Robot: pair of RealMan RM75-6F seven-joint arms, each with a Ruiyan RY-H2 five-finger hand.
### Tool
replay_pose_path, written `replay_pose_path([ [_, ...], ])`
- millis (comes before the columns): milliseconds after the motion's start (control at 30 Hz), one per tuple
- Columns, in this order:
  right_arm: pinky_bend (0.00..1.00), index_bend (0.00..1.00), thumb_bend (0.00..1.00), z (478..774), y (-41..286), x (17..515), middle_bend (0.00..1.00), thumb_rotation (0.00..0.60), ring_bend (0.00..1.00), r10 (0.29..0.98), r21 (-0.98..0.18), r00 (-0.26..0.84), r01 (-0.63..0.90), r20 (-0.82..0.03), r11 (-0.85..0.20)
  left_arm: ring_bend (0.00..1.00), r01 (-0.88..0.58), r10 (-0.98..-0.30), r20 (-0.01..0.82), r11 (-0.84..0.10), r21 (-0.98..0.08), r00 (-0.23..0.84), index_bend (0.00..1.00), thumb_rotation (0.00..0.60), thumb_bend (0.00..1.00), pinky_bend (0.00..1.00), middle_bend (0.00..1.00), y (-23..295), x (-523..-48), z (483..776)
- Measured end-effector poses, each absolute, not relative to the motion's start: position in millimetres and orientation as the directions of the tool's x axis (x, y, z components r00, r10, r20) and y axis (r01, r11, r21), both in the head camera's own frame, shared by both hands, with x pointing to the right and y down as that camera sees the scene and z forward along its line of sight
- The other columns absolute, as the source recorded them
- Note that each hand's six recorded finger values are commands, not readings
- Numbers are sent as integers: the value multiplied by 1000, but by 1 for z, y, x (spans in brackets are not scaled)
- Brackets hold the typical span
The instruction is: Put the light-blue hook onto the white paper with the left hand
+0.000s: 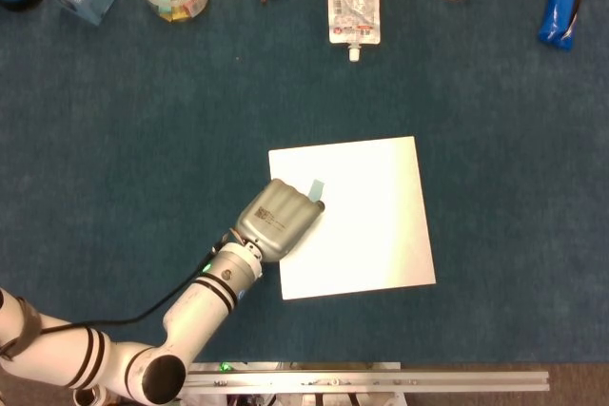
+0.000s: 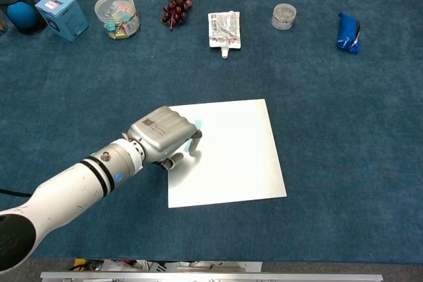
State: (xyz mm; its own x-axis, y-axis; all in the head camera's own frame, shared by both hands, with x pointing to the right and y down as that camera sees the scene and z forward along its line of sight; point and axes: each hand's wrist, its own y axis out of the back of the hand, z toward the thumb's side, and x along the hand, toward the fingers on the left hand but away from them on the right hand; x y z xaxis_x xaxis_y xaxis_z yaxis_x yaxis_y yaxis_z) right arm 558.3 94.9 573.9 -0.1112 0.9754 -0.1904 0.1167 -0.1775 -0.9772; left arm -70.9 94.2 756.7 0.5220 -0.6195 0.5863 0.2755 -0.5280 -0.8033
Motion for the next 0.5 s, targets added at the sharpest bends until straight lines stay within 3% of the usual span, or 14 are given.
replay_pose_path([
  [500, 303, 233, 351, 575, 91, 553, 372, 600, 308, 977, -977, -95, 116, -192, -181, 973, 200, -678, 549, -526, -827, 488, 428, 594, 434, 1000, 933, 76, -104, 735],
])
